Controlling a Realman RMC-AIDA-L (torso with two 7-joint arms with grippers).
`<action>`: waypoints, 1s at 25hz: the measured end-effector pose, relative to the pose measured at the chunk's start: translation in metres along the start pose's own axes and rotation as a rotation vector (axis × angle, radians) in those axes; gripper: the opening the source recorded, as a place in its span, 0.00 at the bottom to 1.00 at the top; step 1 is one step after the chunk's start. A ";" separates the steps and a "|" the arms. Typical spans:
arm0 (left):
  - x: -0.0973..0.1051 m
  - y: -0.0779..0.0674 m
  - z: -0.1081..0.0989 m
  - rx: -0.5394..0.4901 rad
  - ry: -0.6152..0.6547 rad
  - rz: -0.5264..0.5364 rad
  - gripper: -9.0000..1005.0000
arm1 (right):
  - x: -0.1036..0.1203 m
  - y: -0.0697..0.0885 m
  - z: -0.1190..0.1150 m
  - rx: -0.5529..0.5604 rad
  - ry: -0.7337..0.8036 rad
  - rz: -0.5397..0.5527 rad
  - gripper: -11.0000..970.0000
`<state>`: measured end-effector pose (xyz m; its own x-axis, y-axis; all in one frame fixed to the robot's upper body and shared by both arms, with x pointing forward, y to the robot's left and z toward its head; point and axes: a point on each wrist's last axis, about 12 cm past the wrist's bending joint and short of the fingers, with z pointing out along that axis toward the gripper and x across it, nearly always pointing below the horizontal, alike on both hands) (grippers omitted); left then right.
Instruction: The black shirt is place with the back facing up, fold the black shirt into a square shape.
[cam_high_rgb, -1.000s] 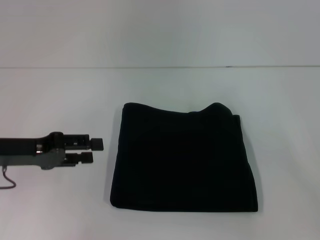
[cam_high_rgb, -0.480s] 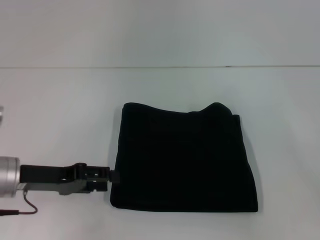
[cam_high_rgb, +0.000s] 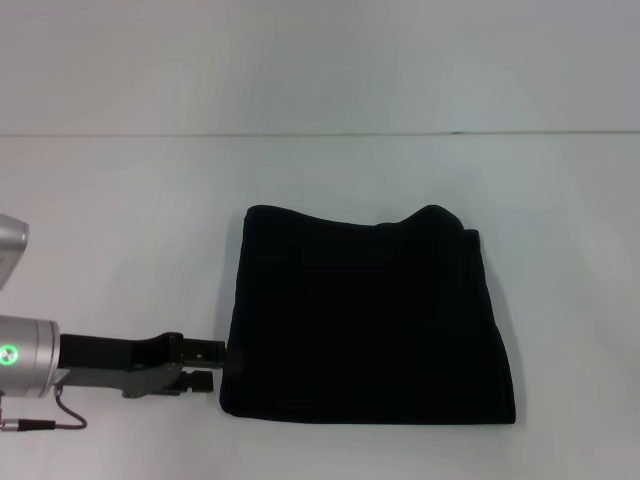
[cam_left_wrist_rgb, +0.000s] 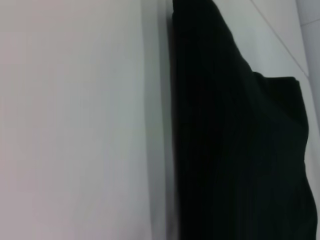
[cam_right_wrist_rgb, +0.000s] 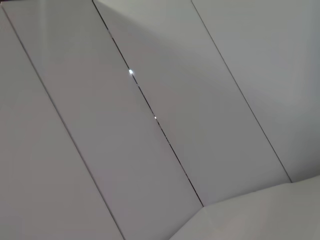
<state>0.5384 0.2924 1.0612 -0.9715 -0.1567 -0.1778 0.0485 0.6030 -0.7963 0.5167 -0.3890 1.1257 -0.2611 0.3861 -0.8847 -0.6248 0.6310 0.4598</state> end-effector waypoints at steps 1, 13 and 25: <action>0.001 0.001 0.001 -0.006 0.005 -0.001 0.67 | 0.000 0.000 0.000 0.000 -0.001 0.000 0.82; 0.004 -0.001 0.012 -0.020 0.031 0.000 0.67 | 0.001 0.001 0.001 -0.005 -0.006 0.005 0.82; 0.003 -0.001 0.020 -0.086 0.057 -0.028 0.44 | 0.003 0.000 -0.002 0.007 -0.014 0.011 0.82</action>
<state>0.5403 0.2758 1.0497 -0.9839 -0.1309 -0.1214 0.0038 0.6645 -0.7473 0.5144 -0.3887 1.1231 -0.2582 0.4023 -0.8784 -0.6171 0.6309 0.4703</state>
